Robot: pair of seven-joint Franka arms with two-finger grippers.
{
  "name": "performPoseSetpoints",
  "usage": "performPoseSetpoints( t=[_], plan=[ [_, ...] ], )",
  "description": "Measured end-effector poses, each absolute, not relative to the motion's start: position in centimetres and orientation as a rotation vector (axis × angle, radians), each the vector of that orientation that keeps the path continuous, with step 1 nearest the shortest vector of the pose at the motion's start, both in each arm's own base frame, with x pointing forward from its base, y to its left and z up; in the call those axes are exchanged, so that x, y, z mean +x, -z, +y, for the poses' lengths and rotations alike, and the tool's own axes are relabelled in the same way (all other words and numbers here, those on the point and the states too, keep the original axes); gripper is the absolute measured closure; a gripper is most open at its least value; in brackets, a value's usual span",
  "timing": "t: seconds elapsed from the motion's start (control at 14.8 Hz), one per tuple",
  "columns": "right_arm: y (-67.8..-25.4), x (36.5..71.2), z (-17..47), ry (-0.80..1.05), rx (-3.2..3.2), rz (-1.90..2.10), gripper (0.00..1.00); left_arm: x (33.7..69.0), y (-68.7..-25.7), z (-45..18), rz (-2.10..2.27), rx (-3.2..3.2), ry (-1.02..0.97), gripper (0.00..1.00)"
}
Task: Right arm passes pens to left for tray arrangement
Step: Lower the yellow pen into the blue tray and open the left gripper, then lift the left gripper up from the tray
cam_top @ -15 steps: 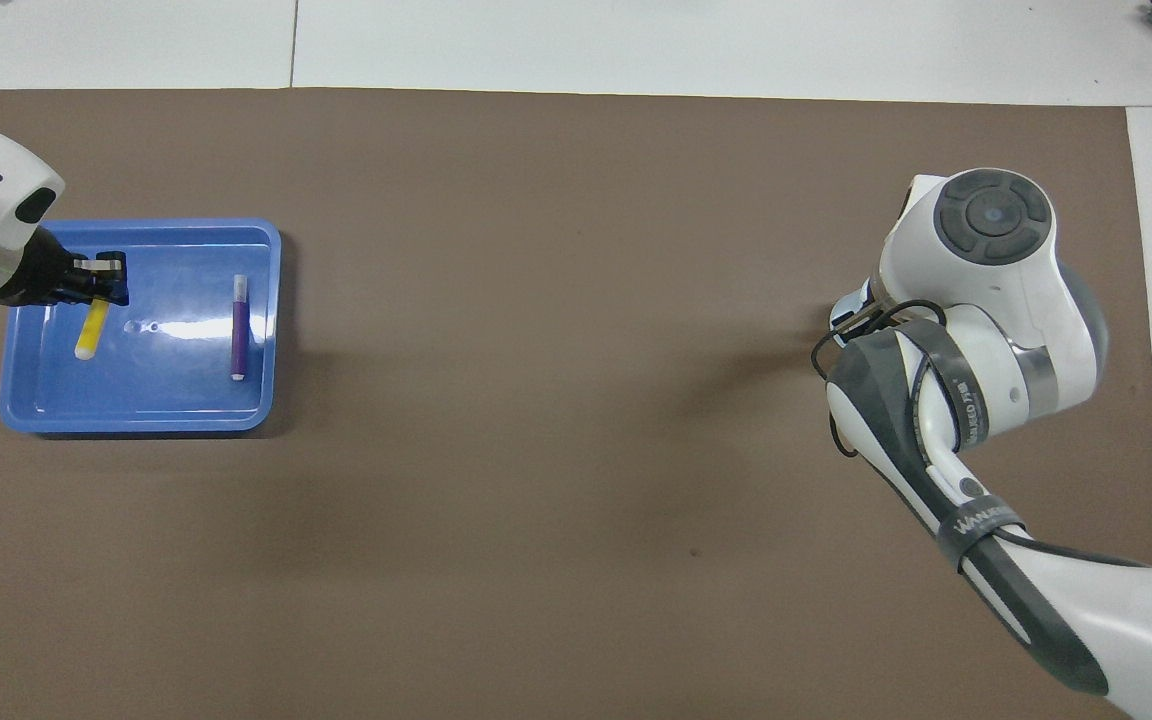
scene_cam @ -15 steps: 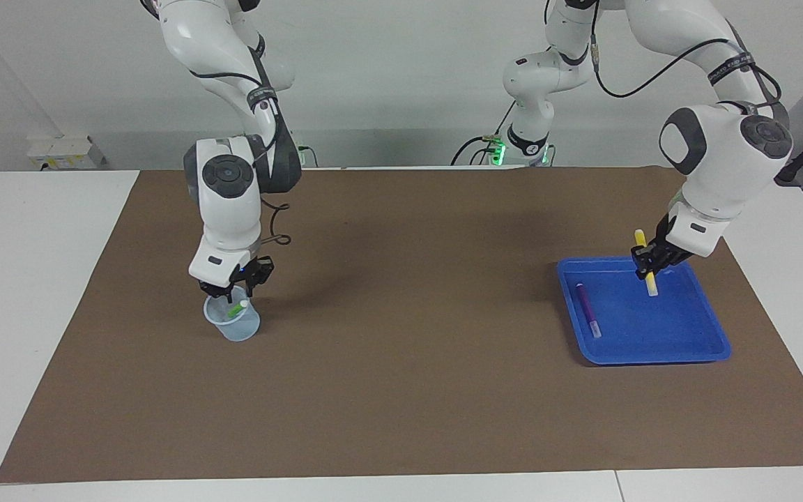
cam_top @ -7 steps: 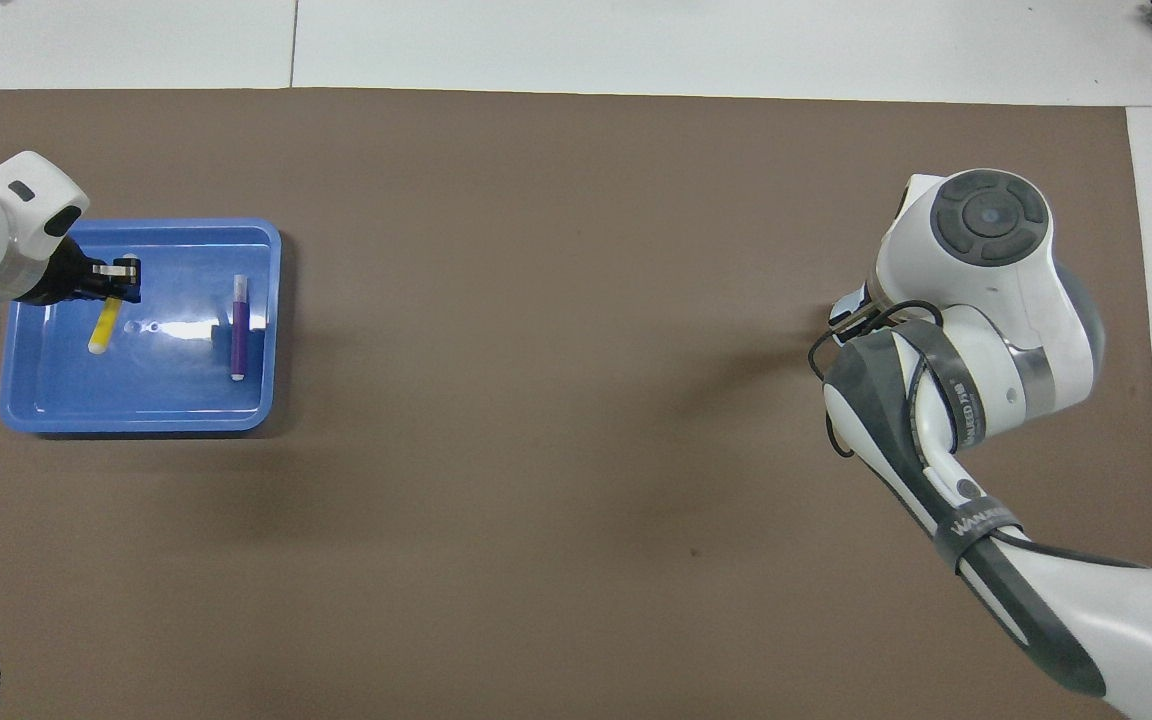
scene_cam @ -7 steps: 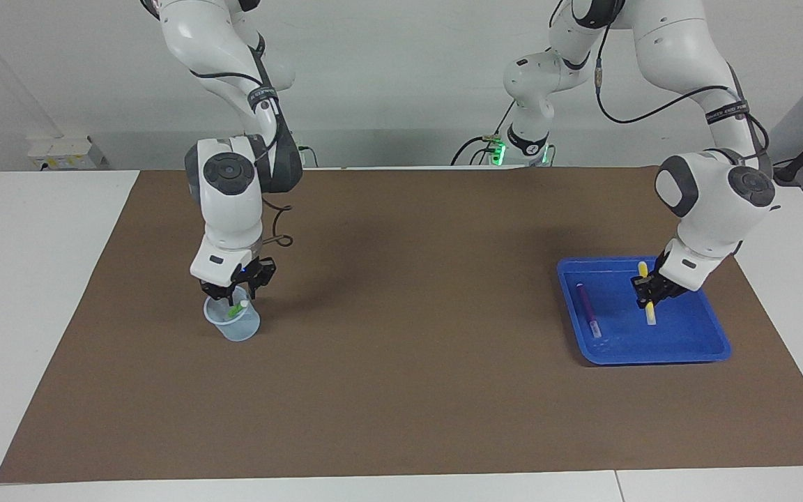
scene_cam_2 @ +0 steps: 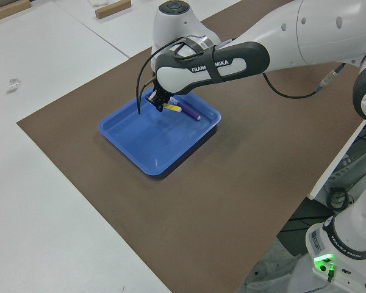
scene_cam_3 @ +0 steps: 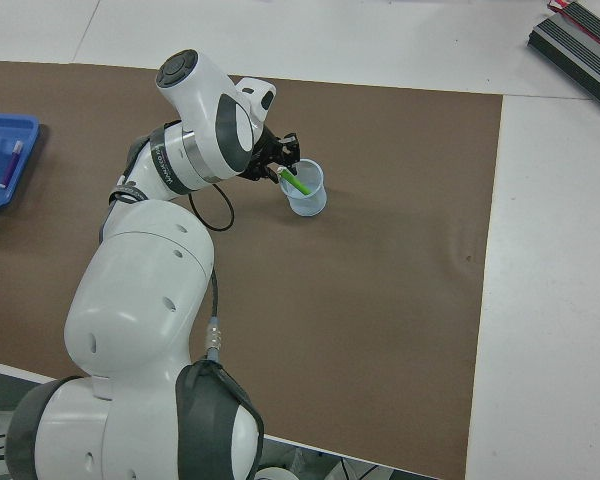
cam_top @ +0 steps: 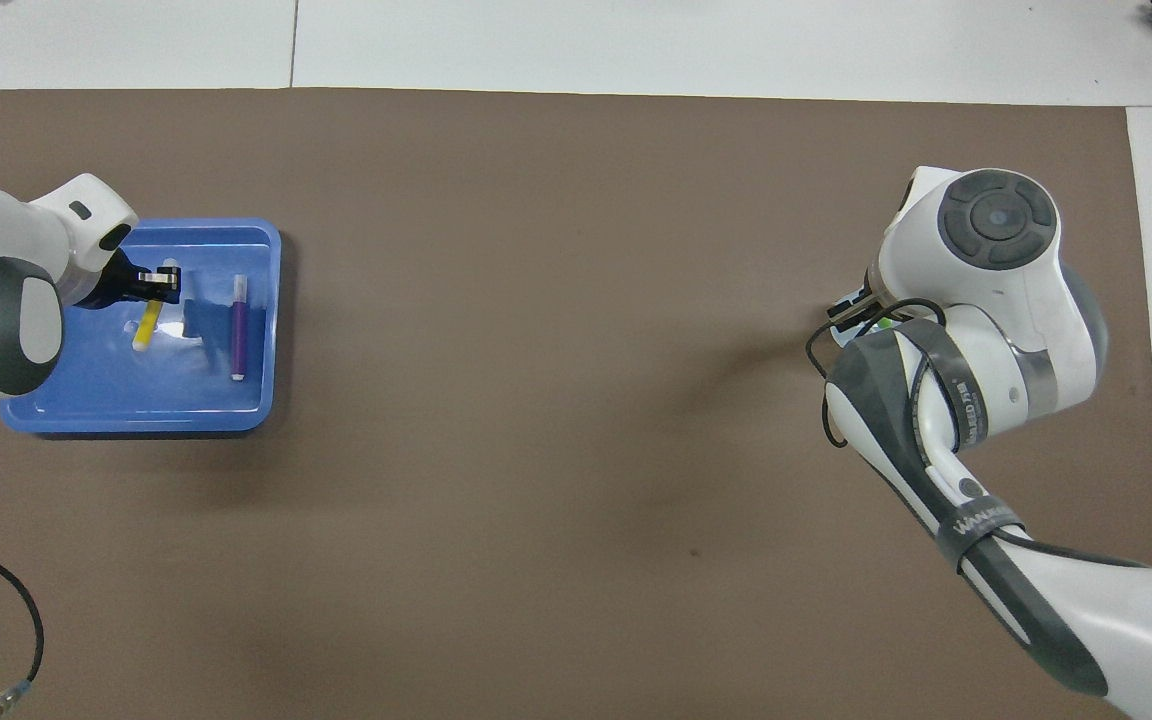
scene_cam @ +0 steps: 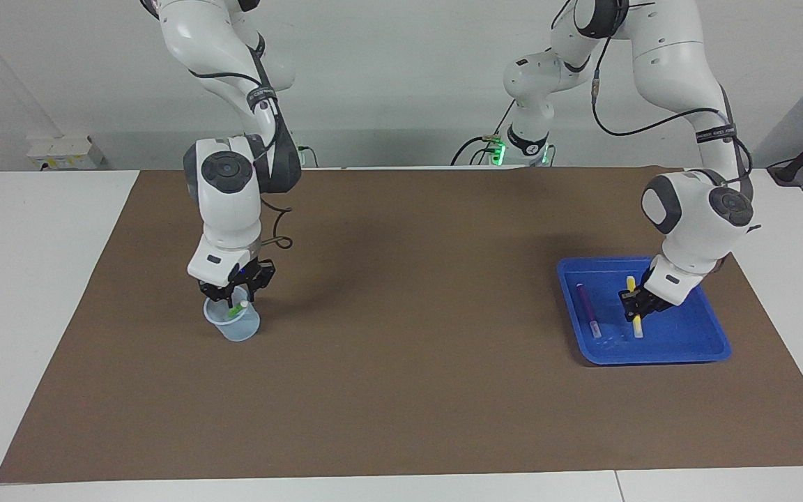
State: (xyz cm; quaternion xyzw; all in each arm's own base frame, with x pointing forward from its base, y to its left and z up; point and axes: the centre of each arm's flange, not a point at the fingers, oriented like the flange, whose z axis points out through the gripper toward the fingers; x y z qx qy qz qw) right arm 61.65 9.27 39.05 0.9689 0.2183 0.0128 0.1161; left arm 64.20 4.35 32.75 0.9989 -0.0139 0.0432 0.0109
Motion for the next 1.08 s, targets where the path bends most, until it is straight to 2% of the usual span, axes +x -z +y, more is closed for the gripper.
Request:
performPoseSetpoints(
  t=[0.47,0.81,0.88,1.02,1.08],
  plan=[
    [-39.1,61.7,9.3,-0.047,2.851,0.609,0.67,63.6,-31.6,4.3,-0.042,3.116,-0.131,0.82],
    [-39.1,61.7,9.2,-0.053,2.854,0.604,0.68,63.3,-31.0,4.3,-0.042,3.115,-0.134,0.79],
    [-39.1,61.8,9.1,-0.057,2.854,0.603,0.68,63.3,-30.9,4.3,-0.042,3.115,-0.133,0.74],
    [-39.2,61.8,9.2,-0.066,2.857,0.595,0.67,63.3,-30.9,4.3,-0.04,3.115,-0.133,0.54],
    [-39.2,61.8,9.2,-0.07,2.862,0.577,0.67,63.3,-30.9,4.4,-0.04,3.115,-0.133,0.52]
  ],
)
